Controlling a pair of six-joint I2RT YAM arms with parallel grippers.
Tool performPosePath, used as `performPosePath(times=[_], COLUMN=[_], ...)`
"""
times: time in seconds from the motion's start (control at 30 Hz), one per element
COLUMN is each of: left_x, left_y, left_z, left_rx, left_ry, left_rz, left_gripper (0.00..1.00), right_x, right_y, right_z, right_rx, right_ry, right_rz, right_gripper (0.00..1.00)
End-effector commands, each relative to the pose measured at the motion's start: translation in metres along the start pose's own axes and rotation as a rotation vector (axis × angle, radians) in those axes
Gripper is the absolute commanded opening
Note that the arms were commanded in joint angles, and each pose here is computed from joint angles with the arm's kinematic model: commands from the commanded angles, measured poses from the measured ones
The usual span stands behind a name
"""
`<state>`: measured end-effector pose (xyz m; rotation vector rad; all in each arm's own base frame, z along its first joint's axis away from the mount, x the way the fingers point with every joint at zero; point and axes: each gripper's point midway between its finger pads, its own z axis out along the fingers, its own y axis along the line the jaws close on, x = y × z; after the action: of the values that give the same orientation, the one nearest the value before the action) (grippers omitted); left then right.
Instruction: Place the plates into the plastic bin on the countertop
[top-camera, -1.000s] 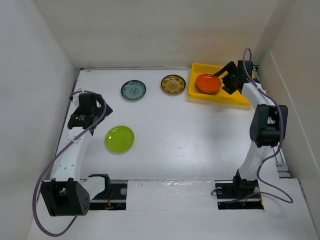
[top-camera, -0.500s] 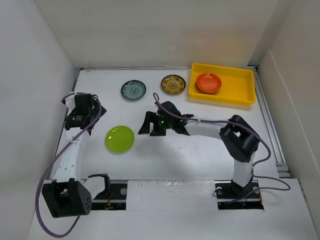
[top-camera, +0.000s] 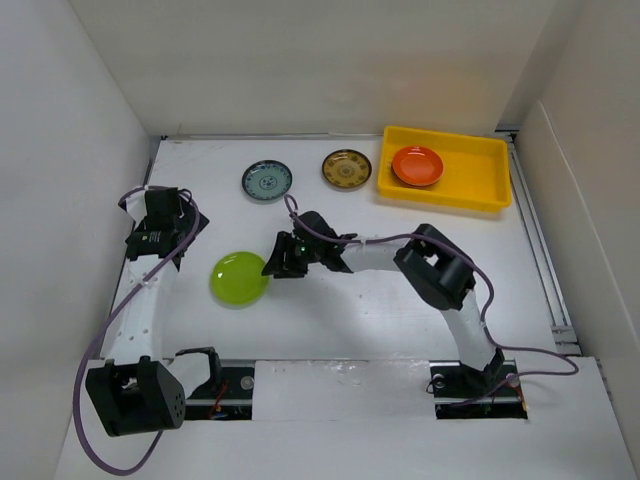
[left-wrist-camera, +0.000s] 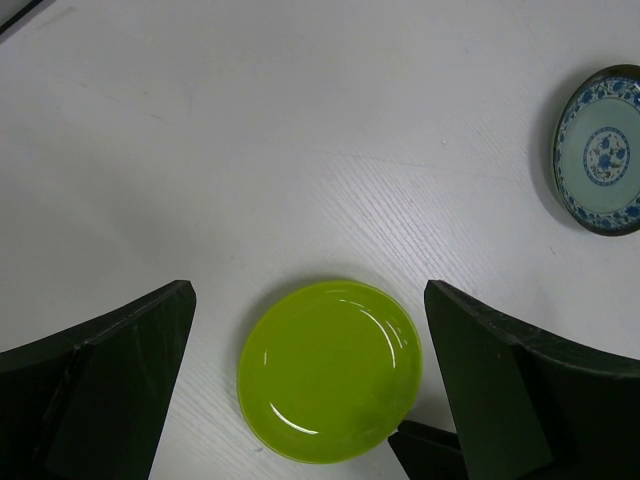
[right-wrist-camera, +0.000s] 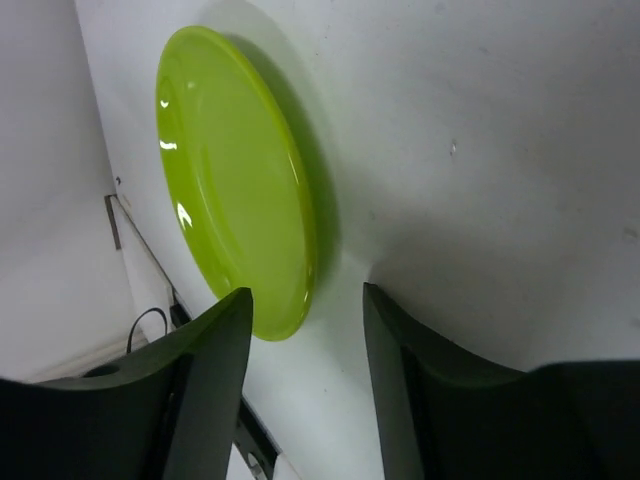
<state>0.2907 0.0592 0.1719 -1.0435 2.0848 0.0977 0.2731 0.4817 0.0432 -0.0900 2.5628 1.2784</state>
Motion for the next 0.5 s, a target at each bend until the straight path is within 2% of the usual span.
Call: performPosePath(times=[0.0, 0.1, 0.17, 0.2, 0.23, 0.27, 0.37, 0.43, 0.47], left_x=[-0.001, -0.001, -0.002, -0.002, -0.003, -0.003, -0.005, -0.004, -0.002], left_y=[0.0, 0.0, -0.001, -0.001, -0.001, -0.001, -0.002, -0.001, -0.002], left_z=[-0.003, -0.003, -0.005, -0.005, -0.007, -0.007, -0.01, -0.008, -0.008], left_rx=[0.01, 0.01, 0.022, 0.022, 0.028, 0.028, 0.035, 0.034, 0.043], left_ry=[-0.01, -0.01, -0.011, -0.011, -0.018, -0.018, -0.026, -0.026, -0.019], left_rz=[-0.005, -0.005, -0.008, -0.008, -0.011, -0.011, -0.015, -0.006, -0.005], left_gripper=[1.0, 1.0, 1.0, 1.0, 1.0, 1.0, 1.0, 1.0, 1.0], right_x=[-0.003, -0.001, 0.003, 0.0, 0.001, 0.001, -0.013, -0.047, -0.07], right_y=[0.006, 0.0, 0.0, 0.003, 0.0, 0.0, 0.013, 0.008, 0.027], right_z=[0.016, 0.027, 0.032, 0.034, 0.036, 0.036, 0.023, 0.0, -0.025], right_rx=[-0.032, -0.028, -0.04, -0.047, -0.036, -0.036, -0.049, -0.039, -0.078], right_ry=[-0.004, 0.014, 0.043, 0.039, 0.045, 0.045, 0.0, -0.085, -0.139], right_rz=[0.013, 0.032, 0.045, 0.051, 0.056, 0.056, 0.059, 0.081, 0.062], right_gripper=[0.52, 0.44, 0.35, 0.27, 0.1, 0.02, 0.0, 0.0, 0.0])
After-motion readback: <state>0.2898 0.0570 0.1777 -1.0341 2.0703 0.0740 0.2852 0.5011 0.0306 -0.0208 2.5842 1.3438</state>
